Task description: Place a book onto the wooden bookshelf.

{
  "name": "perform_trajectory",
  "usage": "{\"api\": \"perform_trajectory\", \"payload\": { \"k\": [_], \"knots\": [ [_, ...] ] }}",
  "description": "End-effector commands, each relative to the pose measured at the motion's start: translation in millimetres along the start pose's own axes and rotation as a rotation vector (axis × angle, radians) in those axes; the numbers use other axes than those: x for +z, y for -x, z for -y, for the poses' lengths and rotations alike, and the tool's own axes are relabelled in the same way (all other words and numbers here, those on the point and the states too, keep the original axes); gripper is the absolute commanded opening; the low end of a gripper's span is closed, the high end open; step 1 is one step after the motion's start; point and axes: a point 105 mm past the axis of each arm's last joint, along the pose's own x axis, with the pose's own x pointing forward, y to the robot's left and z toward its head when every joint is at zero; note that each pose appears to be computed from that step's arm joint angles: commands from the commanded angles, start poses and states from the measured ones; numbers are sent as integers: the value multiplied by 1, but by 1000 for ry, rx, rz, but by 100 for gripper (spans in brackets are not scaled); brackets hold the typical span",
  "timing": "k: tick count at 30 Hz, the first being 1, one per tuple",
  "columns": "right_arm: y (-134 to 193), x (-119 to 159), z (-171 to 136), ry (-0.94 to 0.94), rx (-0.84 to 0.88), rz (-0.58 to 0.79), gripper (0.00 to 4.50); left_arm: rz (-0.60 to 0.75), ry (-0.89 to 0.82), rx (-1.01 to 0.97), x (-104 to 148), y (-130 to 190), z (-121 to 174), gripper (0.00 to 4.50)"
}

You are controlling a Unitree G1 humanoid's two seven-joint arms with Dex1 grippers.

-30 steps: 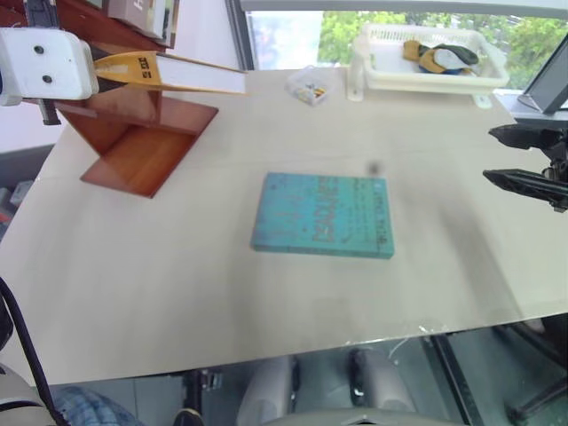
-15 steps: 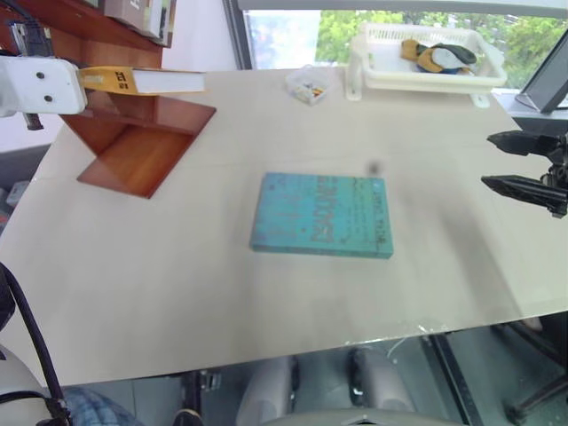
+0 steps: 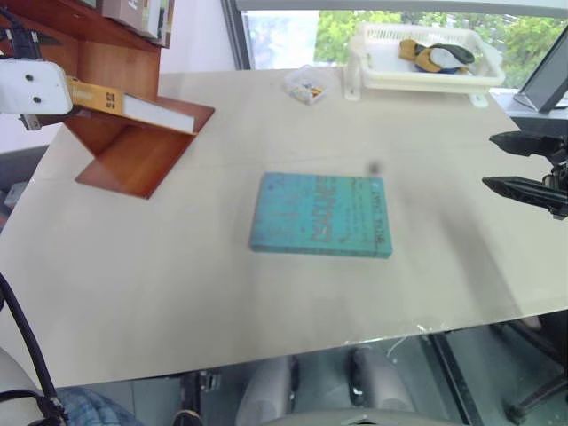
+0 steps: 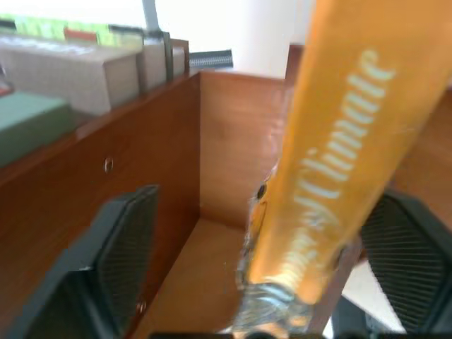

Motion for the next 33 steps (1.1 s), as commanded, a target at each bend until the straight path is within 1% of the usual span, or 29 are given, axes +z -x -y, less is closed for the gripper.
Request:
{"api": "perform_trajectory", "payload": {
  "k": [1, 6, 8, 16, 25, 28, 30, 33],
  "knots": [
    [1, 15, -2, 56, 7, 36, 450, -60, -7, 57, -13, 16, -13, 443],
    [-1, 15, -1, 57, 10, 45, 450, -156, 27, -22, -34, 26, 1, 443],
    [-2, 14, 0, 57, 11, 46, 450, -167, 33, -36, -36, 27, 4, 443],
    [-4, 10, 0, 54, 16, 49, 450, -203, 43, 18, -42, 41, -10, 443],
    [-6, 9, 0, 52, 24, 53, 450, -160, 134, 22, -39, 50, -17, 443],
    [-7, 10, 1, 55, 25, 58, 450, -73, 194, 38, -29, 56, -24, 443],
    [-7, 10, 3, 56, 29, 56, 450, -55, 210, 24, -27, 65, -26, 443],
    [-9, 12, 7, 62, 38, 54, 450, -79, 199, -59, -30, 76, -16, 443]
  ]
}}
